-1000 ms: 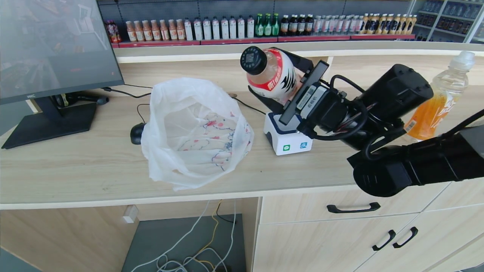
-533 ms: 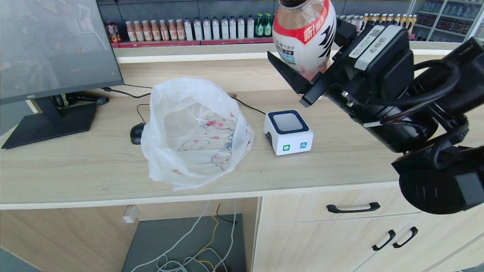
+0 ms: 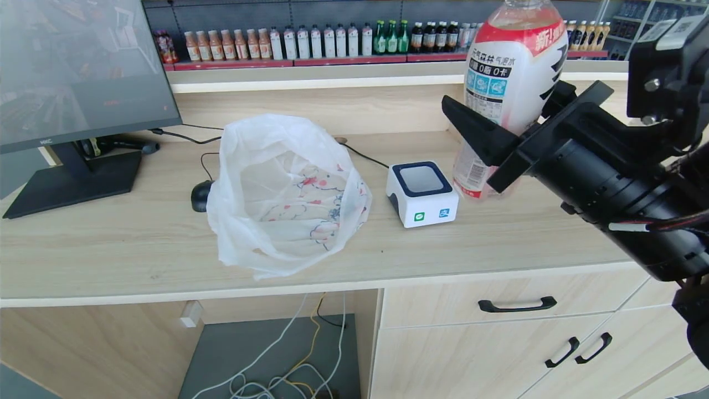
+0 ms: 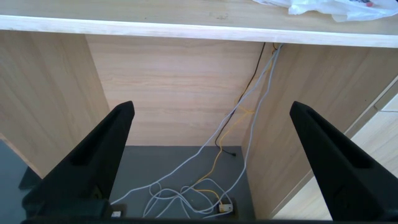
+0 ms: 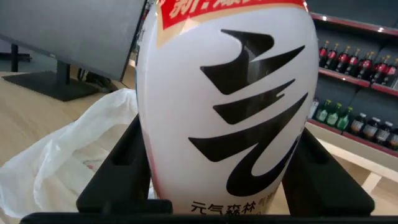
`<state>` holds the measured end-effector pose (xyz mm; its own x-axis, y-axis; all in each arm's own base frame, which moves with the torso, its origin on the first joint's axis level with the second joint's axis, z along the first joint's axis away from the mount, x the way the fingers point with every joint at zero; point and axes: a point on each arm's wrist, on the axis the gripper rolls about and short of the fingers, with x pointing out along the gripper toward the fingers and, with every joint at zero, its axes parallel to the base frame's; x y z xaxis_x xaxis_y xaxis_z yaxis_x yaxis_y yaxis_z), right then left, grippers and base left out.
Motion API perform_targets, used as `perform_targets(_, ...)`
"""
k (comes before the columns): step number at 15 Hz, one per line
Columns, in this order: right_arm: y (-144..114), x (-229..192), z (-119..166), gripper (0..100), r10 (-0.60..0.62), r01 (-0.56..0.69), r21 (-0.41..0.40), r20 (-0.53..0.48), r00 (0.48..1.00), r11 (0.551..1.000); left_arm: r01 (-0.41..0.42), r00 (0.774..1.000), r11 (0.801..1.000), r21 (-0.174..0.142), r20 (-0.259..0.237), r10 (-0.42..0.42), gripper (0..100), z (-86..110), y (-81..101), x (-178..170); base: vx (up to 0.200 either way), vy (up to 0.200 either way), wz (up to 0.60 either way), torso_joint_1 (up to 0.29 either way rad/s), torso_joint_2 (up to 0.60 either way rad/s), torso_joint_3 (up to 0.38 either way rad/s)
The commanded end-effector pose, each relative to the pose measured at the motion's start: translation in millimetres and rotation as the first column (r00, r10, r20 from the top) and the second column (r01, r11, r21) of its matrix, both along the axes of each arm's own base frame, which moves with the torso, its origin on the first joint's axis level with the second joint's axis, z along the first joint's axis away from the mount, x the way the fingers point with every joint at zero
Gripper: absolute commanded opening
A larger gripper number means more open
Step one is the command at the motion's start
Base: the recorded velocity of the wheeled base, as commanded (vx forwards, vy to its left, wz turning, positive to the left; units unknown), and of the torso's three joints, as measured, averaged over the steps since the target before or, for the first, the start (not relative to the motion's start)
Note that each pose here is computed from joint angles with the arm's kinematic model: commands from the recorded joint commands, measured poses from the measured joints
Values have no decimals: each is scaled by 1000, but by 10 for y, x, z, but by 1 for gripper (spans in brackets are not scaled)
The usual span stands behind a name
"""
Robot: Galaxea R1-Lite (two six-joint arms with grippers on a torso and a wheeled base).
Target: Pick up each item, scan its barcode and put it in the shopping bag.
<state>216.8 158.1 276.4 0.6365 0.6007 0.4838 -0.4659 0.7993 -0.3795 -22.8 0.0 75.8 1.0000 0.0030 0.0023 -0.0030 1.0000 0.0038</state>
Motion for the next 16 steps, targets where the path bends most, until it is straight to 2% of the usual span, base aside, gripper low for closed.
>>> perform_targets(1,-115,-7,-23,0,-16,21,72,-73,997,997,0,1000,1000,-1,1,0,100,0,0,0,0,0,0,0,0,0)
perform_targets(4,-250,137,-121,0,-109,142,172,-185,977,975,0,1000,1000,1,1,0,100,0,0,0,0,0,0,0,0,0)
perform_targets(6,-227,121,-131,0,-130,179,236,-206,970,955,0,1000,1000,1,1,0,100,0,0,0,0,0,0,0,0,0)
perform_targets(7,-200,75,-224,0,-116,169,231,-227,967,958,0,1000,1000,2,1,0,100,0,0,0,0,0,0,0,0,0)
perform_targets(10,-212,17,-275,0,-91,159,263,-255,963,952,0,1000,1000,1,1,0,100,0,0,0,0,0,0,0,0,0)
perform_targets(16,-271,28,-427,0,-111,187,242,-297,948,952,0,1000,1000,1,1,0,100,0,0,0,0,0,0,0,0,0)
